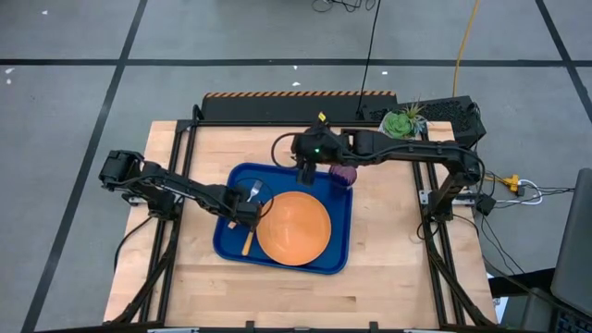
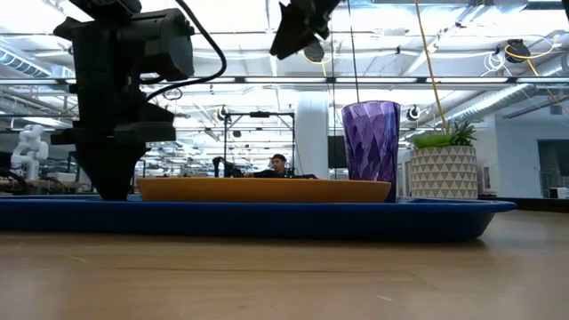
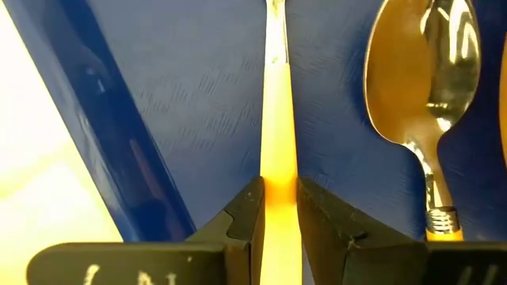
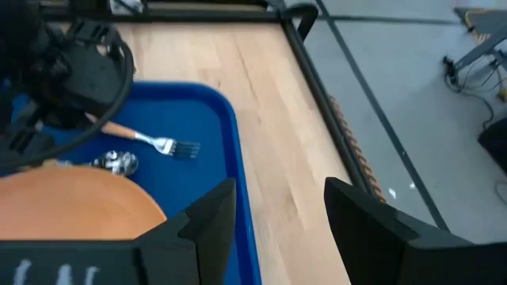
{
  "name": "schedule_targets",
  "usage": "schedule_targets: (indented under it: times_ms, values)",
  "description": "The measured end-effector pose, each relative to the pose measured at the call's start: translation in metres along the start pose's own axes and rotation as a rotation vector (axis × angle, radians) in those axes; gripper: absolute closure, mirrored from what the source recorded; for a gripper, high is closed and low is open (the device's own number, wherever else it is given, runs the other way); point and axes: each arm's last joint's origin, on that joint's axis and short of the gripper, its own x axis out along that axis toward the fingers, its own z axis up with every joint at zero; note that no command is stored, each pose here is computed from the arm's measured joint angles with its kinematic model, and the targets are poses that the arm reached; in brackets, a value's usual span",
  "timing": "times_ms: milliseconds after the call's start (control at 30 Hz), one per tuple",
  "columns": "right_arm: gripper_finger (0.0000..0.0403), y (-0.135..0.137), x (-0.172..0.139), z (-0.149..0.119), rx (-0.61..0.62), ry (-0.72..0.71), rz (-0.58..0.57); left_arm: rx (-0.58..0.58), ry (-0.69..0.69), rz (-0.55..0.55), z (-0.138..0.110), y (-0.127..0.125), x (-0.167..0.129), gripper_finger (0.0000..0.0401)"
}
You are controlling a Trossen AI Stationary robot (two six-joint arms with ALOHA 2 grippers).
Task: Pick and place plate/cup/fork/spoon on tray
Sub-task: Put the orange fork on the blue serving tray to the left of the yellow spoon
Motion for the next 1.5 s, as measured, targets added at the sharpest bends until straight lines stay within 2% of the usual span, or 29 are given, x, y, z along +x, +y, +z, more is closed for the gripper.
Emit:
schedule_targets:
  times_ms: [467, 667, 833, 1167, 1500]
  values:
    - [0.0218, 0.0, 0.0, 0.003, -0.091, -0.029, 0.0, -0.149, 0.002, -0.001, -0.011, -0.004, -0.002, 0.0329]
    - [0.0218, 0.0, 0.0, 0.002, -0.141, -0.022, 0.001, -0.18, 0.0, 0.01, -0.016, -0.013, -0.019, 0.033]
    - [0.0218, 0.0, 0.0, 0.0, -0.156, 0.001, 0.004, -0.191, -0.009, 0.022, -0.017, -0.017, -0.031, 0.033]
    - [0.0218, 0.001, 0.0, -0.007, -0.165, 0.065, 0.015, -0.212, -0.01, 0.025, -0.018, -0.017, -0.031, 0.033]
    - [0.0218, 0.001, 0.0, -0.006, -0.145, 0.063, 0.015, -0.161, -0.108, 0.063, -0.012, -0.013, -0.03, 0.0329]
